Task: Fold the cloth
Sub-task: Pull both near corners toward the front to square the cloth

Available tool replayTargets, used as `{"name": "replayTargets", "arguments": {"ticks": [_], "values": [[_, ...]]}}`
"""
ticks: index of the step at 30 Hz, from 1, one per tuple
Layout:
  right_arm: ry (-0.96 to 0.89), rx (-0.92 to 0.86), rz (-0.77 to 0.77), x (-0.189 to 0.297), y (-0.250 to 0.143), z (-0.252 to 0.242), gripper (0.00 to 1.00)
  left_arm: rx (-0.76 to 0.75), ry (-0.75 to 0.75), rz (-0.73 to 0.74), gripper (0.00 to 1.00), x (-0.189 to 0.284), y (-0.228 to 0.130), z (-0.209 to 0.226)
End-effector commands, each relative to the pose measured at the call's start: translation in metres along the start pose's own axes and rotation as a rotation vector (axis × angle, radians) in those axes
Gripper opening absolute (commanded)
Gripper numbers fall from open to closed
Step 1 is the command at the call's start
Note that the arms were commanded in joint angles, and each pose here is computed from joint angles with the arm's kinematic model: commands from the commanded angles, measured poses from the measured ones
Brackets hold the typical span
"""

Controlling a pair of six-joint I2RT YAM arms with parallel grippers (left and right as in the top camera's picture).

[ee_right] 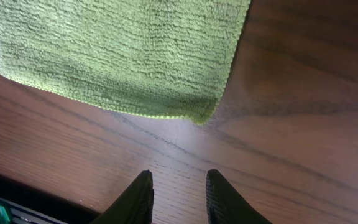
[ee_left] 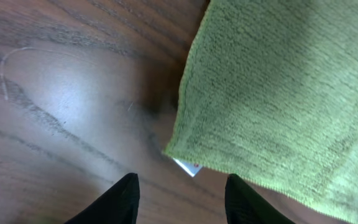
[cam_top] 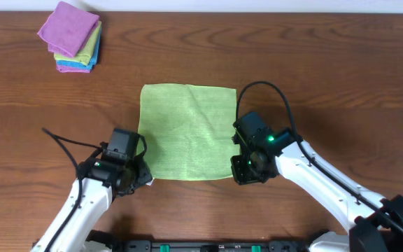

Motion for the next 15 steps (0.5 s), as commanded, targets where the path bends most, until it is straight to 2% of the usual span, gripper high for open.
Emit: {"name": "replayTargets", "arguments": {"ticks": [1, 12, 13, 15], "values": [[0.013, -0.036, -0.007, 0.002, 0.003, -0.006, 0.29, 0.034, 0.029, 0.042, 0.46, -0.011, -0.005, 0.005], [0.017, -0.069, -0.017, 0.005, 0.009, -0.013, 0.25, 0.042, 0.046, 0.028, 0.46, -0.027, 0.001, 0.006], [0.016, -0.069, -0.016, 0.005, 0.009, -0.013, 0.25, 0.043, 0.048, 0.026, 0.43, -0.028, 0.002, 0.006], [0.016, -0.068, -0.016, 0.005, 0.009, -0.013, 0.24, 0.053, 0.051, 0.027, 0.33, -0.03, 0.003, 0.006]]}}
Point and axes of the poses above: each gripper's point midway between its finger pads, its own x axis back along the fingers, its own z axis along the line the jaws close on, y = z × x, the point moved 7 cm from there along x, back along the fingers, and after that the axes turned 13 degrees about -x, right-handed, at the moved point
